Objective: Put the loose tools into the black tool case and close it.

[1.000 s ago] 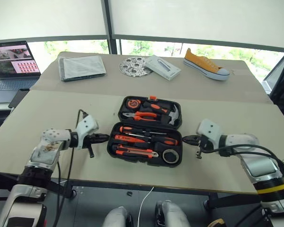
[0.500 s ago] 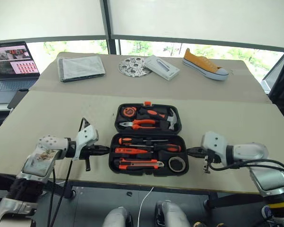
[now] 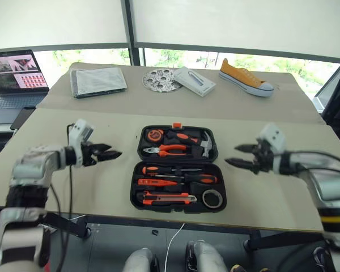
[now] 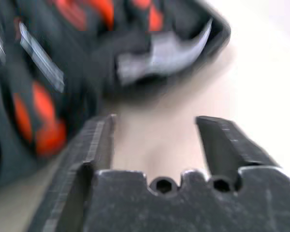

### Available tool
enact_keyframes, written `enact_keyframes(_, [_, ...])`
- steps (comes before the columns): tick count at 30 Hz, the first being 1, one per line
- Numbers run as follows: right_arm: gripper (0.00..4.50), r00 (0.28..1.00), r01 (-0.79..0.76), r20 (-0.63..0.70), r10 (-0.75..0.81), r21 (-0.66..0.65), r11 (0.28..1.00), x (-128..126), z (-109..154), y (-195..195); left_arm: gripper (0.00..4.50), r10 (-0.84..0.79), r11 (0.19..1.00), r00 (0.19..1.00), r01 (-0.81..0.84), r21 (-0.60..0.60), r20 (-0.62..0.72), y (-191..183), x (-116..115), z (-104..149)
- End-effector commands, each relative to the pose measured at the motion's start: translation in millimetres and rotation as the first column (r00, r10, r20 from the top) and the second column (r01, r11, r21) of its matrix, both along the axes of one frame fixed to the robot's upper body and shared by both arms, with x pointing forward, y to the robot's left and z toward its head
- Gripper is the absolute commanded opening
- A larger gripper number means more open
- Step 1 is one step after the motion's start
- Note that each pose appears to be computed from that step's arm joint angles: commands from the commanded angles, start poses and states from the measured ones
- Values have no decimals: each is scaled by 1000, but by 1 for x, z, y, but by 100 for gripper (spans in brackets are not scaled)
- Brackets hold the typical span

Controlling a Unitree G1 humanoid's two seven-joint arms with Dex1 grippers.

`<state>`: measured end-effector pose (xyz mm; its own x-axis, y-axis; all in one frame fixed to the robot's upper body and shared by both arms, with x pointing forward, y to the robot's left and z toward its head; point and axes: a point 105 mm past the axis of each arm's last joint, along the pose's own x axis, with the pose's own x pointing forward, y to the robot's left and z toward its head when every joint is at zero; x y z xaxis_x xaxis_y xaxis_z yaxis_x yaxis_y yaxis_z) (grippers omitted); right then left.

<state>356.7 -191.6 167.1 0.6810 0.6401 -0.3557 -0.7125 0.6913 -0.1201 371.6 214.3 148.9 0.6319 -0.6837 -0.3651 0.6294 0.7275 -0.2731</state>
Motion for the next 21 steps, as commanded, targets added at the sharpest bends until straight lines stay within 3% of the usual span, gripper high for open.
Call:
enact_keyframes(1, [415,992,96,-85,-92,50,994,24,-1,6,442,43,998,997,-46,-52,-59,-15,15,6])
enact_keyframes(7, [415,964,212,-168,-204,30,977,51,-17,7,442,36,998,997,-39,-42,-72,-37,32,1])
enact_keyframes(13, [237,955,222,-205,-215,13,975,53,-24,7,258,21,999,996,-25,-48,-84,-46,34,-3])
enact_keyframes(19, [28,964,172,-204,-172,-18,985,45,-28,15,22,24,998,996,-29,-53,-85,-46,36,-7])
enact_keyframes(21, [3,966,155,-207,-156,-19,988,42,-29,18,2,20,998,996,-25,-58,-82,-47,36,-7])
